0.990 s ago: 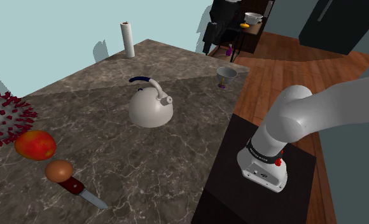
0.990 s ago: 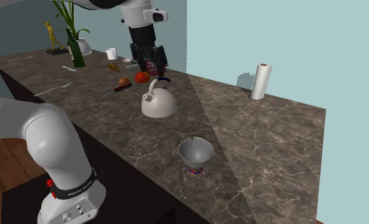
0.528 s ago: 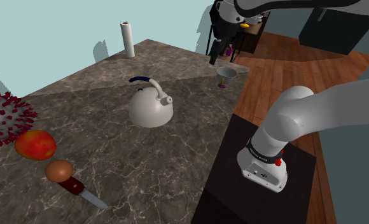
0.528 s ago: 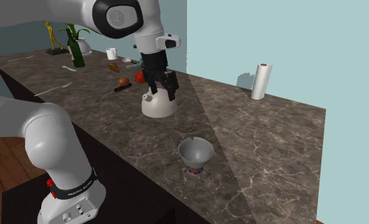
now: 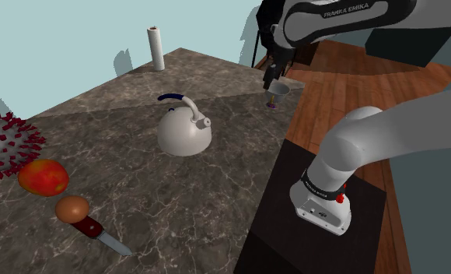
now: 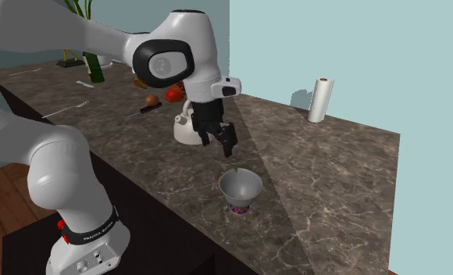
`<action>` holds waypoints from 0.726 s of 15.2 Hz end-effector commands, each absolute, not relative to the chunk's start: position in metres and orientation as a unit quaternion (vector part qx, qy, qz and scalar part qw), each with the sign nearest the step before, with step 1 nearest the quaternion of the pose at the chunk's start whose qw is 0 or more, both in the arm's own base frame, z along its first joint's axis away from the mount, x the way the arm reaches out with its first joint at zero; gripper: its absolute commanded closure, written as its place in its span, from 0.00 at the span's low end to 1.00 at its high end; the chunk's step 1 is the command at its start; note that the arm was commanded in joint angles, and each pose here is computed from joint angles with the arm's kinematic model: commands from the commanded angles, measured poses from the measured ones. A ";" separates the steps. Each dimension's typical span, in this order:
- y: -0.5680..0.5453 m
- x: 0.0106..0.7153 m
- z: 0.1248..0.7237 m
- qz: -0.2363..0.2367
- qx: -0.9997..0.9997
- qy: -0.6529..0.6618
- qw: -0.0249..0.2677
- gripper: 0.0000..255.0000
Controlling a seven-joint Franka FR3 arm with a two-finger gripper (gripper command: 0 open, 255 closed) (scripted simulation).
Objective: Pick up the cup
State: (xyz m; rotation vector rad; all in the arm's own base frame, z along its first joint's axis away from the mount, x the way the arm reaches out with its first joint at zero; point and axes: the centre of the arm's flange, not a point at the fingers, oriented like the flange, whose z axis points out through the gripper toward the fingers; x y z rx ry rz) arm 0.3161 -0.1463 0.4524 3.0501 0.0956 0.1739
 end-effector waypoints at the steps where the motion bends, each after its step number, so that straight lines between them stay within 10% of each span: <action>1: -0.167 0.313 0.436 0.055 0.997 0.025 0.047 0.00; 11: -0.180 0.312 0.384 0.054 0.997 0.021 0.051 0.00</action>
